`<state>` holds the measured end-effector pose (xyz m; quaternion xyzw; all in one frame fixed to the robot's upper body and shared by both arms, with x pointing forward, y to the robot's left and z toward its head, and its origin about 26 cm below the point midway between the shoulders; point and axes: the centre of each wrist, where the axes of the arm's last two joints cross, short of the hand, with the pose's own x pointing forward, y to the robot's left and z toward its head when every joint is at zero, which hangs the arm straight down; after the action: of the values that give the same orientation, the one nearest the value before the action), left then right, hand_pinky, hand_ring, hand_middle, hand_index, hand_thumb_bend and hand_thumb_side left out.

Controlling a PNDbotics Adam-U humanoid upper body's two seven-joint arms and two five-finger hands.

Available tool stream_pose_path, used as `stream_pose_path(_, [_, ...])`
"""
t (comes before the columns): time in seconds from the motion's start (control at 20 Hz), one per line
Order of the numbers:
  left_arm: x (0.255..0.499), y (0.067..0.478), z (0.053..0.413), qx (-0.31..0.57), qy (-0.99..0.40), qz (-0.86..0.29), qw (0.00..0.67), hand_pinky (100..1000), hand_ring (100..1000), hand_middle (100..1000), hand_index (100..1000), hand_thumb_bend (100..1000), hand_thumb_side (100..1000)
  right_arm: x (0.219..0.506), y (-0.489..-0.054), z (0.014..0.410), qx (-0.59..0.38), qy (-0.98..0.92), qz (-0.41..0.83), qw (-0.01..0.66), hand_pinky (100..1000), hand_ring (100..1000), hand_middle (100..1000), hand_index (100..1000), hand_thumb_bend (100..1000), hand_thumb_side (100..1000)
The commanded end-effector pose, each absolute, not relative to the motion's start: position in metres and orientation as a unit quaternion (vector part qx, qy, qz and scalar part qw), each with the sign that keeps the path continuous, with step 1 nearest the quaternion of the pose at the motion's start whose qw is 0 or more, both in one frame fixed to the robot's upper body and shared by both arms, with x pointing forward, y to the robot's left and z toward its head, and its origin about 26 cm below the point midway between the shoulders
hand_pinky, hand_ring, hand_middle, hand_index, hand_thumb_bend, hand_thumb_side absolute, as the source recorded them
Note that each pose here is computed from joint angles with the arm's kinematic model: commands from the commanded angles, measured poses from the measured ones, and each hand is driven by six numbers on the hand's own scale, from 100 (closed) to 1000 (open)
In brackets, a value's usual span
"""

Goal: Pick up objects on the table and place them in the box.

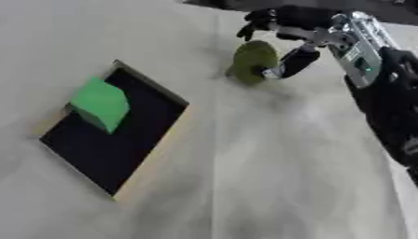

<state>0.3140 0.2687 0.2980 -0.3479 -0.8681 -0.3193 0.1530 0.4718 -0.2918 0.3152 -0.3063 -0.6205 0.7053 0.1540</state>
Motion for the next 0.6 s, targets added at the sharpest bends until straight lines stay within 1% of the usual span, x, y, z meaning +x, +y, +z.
stream_pose_path(0.05, [0.3090,0.2685,0.3052,-0.343,-0.868,-0.331,0.141,899,833,869,859,100,672,0.4686,-0.2964,0.3305,-0.289,-0.527,0.795,0.087,944,999,694,880,313,362])
stream_pose_path(0.2, [0.3090,0.2687,0.3049,-0.343,-0.868,-0.331,0.142,899,834,870,858,100,672,0.4690,-0.2980,0.3286,-0.302,-0.511,0.800,0.088,935,985,643,845,272,417])
stream_pose_path(0.4, [0.3090,0.2687,0.3046,-0.343,-0.867,-0.331,0.143,898,834,870,858,100,672,0.4698,-0.2988,0.3249,-0.313,-0.498,0.804,0.087,927,965,592,807,247,434])
stream_pose_path(0.6, [0.3091,0.2685,0.3044,-0.344,-0.867,-0.331,0.142,898,834,870,858,100,672,0.4707,-0.2979,0.3215,-0.313,-0.497,0.804,0.085,911,926,529,750,189,450])
